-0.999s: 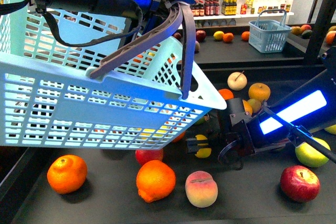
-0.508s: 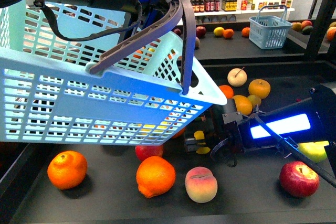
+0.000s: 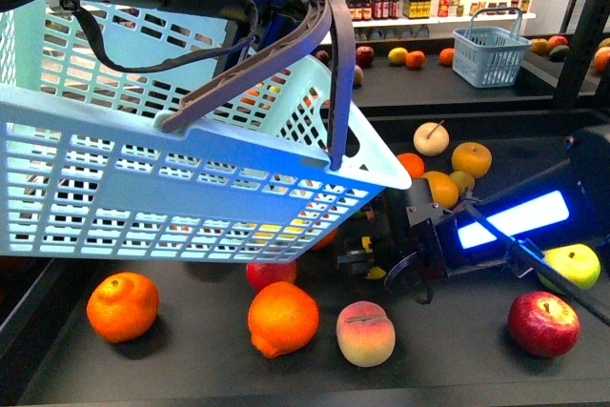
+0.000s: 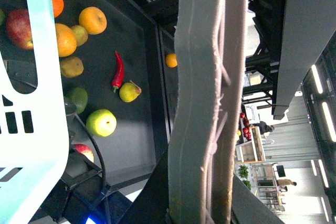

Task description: Pick lemon from shelf

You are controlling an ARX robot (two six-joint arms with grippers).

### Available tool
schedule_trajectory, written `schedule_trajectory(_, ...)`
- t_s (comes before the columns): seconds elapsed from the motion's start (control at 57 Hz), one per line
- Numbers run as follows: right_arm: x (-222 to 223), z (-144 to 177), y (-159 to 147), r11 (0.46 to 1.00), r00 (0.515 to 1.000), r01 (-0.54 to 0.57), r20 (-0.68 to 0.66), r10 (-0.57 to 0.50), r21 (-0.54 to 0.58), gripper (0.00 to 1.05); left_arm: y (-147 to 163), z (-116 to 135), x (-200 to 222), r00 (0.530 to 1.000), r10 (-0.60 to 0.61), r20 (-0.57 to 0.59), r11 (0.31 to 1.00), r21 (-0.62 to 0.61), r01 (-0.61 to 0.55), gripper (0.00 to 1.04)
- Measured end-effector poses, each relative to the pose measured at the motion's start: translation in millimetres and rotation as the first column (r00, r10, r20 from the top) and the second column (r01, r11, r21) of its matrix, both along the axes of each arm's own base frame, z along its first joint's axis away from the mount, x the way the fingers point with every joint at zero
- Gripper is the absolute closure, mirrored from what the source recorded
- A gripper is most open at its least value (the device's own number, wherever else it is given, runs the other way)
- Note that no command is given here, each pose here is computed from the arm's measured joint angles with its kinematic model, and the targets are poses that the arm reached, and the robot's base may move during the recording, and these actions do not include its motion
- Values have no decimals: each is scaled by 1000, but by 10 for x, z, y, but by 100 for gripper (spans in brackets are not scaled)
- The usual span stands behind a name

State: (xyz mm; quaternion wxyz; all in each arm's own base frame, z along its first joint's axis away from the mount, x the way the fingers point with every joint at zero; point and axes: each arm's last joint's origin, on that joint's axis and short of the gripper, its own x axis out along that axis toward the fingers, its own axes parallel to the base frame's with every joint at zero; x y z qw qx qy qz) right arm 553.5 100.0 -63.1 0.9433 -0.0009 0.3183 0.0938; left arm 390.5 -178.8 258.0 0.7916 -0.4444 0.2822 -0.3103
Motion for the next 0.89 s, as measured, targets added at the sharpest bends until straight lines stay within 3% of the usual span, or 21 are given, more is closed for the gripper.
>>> schedule_trajectory(0.193, -133, 461, -403, 999, 997, 36, 75, -36, 1, 51, 0, -2, 1, 1000, 0, 0, 1000, 0, 0, 95)
schedule_trajectory(0.403, -412, 888, -1166, 990, 983, 139, 122, -136, -20, 51, 0, 0, 1, 1000, 0, 0, 1000, 0, 0, 95)
schedule_trajectory(0.543, -594, 1188, -1571, 978, 966, 204, 155, -206, 30, 51, 0, -2, 1, 1000, 0, 0, 1000, 0, 0, 95)
schedule_trajectory(0.684, -680, 1743, -1614, 972, 947, 198, 231, -223, 124, 51, 0, 0, 0, 1000, 0, 0, 1000, 0, 0, 95)
schedule_trajectory(0.789, -757, 2495, -1317, 964, 924, 82, 343, -168, 252, 51, 0, 0, 0, 1000, -1, 0, 1000, 0, 1, 95)
schedule_trajectory(0.894, -804, 2716, -1033, 949, 923, 2, 364, -124, 316, 51, 0, 0, 0, 1000, 1, 0, 1000, 0, -1, 95)
